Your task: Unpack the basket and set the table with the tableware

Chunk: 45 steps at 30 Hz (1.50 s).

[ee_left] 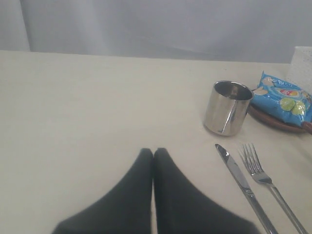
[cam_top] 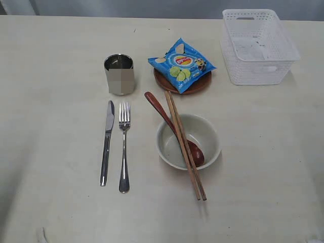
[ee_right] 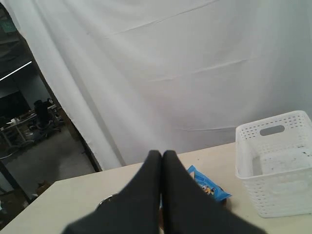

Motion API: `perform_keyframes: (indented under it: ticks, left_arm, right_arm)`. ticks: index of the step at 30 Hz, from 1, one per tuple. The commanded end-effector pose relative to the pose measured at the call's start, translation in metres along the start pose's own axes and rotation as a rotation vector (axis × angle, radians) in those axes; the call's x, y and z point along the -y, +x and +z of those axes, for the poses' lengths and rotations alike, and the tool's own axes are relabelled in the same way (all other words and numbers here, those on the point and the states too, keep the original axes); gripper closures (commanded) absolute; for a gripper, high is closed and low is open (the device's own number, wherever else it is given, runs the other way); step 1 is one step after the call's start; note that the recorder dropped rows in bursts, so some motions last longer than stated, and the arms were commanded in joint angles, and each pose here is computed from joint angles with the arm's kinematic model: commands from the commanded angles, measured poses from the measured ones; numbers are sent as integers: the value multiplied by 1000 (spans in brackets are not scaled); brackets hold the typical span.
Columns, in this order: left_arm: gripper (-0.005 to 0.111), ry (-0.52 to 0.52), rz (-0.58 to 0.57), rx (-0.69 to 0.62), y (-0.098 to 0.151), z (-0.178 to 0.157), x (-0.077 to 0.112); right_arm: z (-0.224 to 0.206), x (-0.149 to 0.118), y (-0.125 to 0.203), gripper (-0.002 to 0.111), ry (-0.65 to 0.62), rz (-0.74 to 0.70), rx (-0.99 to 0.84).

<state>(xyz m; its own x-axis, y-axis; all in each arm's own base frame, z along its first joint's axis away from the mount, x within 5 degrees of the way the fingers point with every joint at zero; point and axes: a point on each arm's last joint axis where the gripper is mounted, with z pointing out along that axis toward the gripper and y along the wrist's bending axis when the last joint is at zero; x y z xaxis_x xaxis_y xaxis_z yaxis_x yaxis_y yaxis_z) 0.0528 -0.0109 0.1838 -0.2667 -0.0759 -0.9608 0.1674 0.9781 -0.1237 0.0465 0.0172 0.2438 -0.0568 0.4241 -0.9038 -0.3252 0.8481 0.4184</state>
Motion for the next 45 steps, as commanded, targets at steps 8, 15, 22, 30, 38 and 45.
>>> perform_keyframes:
  ticks: [8,15,22,30,38,45]
  left_arm:
    - [107,-2,3,-2,1,0,0]
    - [107,-2,3,-2,1,0,0]
    - [107,-2,3,-2,1,0,0]
    - [107,-2,3,-2,1,0,0]
    - [107,-2,3,-2,1,0,0]
    - [107,-2,7,-2,1,0,0]
  right_arm:
    - [1,14,15,109,142,-213,-21]
    - [3,25,37,109,161,-307,-103]
    - [2,26,41,109,153,-453,-168]
    - [0,27,49,109,151,-447,-251]
    - [2,25,38,109,158,-378,-125]
    - [2,28,37,109,185,-392,-120]
